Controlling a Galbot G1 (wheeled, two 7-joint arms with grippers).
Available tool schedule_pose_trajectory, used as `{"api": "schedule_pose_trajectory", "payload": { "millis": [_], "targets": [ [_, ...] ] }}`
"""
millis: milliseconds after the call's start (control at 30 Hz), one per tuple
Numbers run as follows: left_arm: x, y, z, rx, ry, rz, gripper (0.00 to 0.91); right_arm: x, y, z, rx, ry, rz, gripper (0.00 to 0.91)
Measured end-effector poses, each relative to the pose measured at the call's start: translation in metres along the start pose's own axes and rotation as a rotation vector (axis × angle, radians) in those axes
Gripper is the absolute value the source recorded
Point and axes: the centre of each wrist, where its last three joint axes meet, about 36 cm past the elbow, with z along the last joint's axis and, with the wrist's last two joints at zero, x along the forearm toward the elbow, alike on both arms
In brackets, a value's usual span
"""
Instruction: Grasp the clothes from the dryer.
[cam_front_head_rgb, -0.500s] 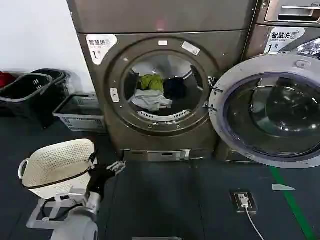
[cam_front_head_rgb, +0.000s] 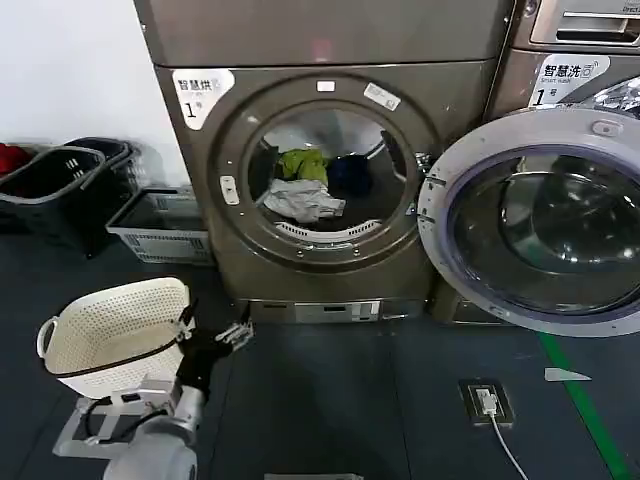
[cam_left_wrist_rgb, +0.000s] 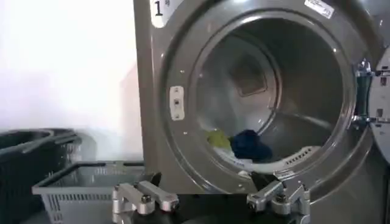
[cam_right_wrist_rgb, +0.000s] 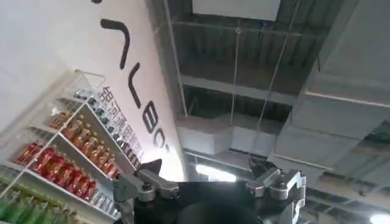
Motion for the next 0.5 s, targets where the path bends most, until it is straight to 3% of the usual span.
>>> {"api": "schedule_pose_trajectory", "payload": {
  "millis": [500],
  "targets": [
    [0.0025,-0.0065,-0.0008,-0.002,0.001,0.02,0.907,-0.0001,0.0076,-0.0005,-0.018,-0.012,-0.025,0.907]
  ]
}}
